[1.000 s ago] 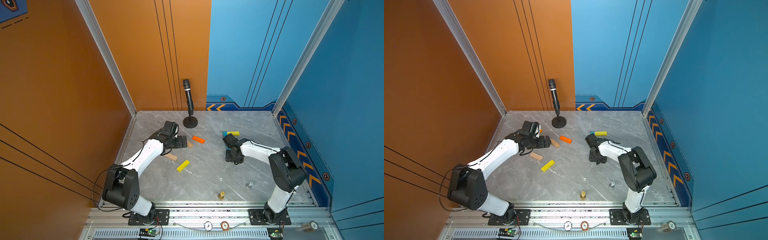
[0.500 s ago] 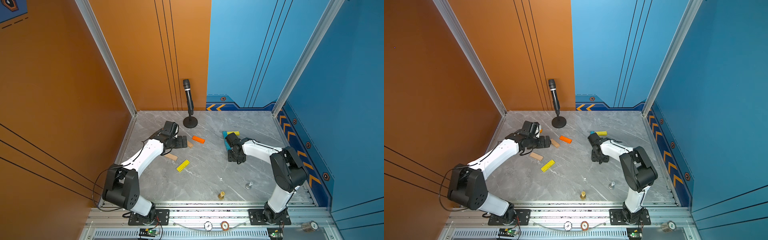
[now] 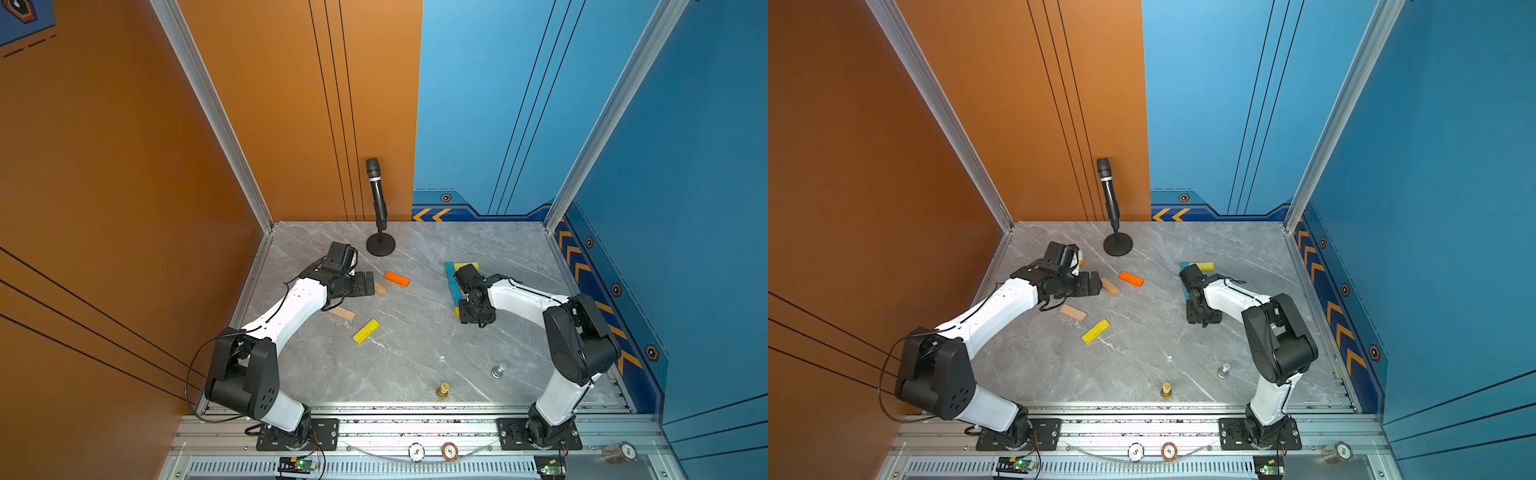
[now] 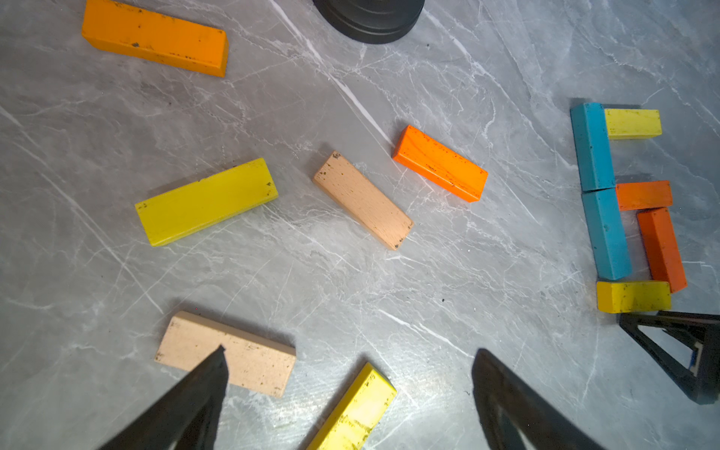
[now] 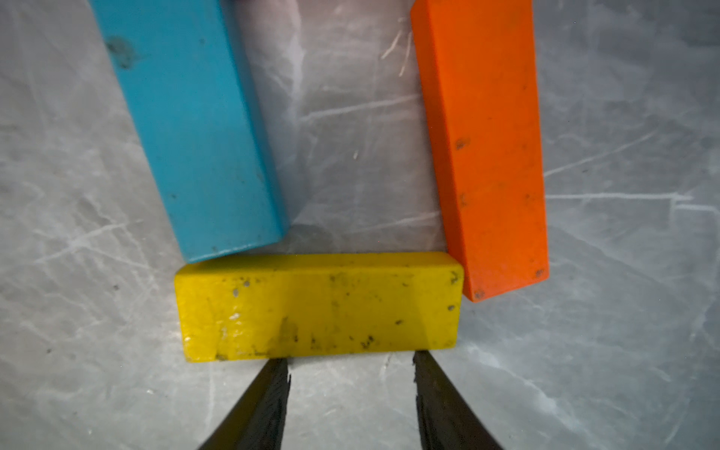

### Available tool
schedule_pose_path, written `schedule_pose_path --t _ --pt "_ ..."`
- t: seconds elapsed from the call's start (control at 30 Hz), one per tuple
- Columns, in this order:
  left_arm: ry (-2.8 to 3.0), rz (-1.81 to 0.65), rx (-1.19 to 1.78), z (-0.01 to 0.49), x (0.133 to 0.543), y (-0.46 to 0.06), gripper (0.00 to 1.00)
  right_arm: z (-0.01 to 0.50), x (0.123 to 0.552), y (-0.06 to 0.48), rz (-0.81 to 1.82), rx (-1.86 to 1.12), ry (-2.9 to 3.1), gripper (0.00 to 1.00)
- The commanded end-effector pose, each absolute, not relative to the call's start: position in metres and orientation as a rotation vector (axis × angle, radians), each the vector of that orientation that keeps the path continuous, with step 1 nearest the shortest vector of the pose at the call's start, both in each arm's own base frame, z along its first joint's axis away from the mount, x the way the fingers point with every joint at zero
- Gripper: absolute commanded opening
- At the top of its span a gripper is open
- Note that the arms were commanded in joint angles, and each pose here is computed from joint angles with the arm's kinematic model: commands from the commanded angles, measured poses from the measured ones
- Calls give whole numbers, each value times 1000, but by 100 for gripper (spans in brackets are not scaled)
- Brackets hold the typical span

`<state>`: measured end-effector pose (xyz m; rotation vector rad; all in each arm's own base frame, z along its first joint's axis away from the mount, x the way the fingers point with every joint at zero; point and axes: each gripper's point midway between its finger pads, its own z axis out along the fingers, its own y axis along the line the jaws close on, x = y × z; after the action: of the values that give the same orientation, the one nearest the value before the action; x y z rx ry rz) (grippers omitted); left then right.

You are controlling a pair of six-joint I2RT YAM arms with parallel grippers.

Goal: Assemble the number 6 with building blocks
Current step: Assemble the building block at the center of the board.

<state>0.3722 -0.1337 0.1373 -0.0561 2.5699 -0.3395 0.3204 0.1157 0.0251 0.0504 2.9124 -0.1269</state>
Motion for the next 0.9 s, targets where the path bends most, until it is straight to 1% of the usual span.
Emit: schedule_pose_path --t 0.0,0.87 --pt "2544 -332 -21 147 379 -138 98 34 316 106 -174 35 2906 53" --pt "2545 -330 -13 147 378 -139 98 44 329 115 -89 56 2818 53"
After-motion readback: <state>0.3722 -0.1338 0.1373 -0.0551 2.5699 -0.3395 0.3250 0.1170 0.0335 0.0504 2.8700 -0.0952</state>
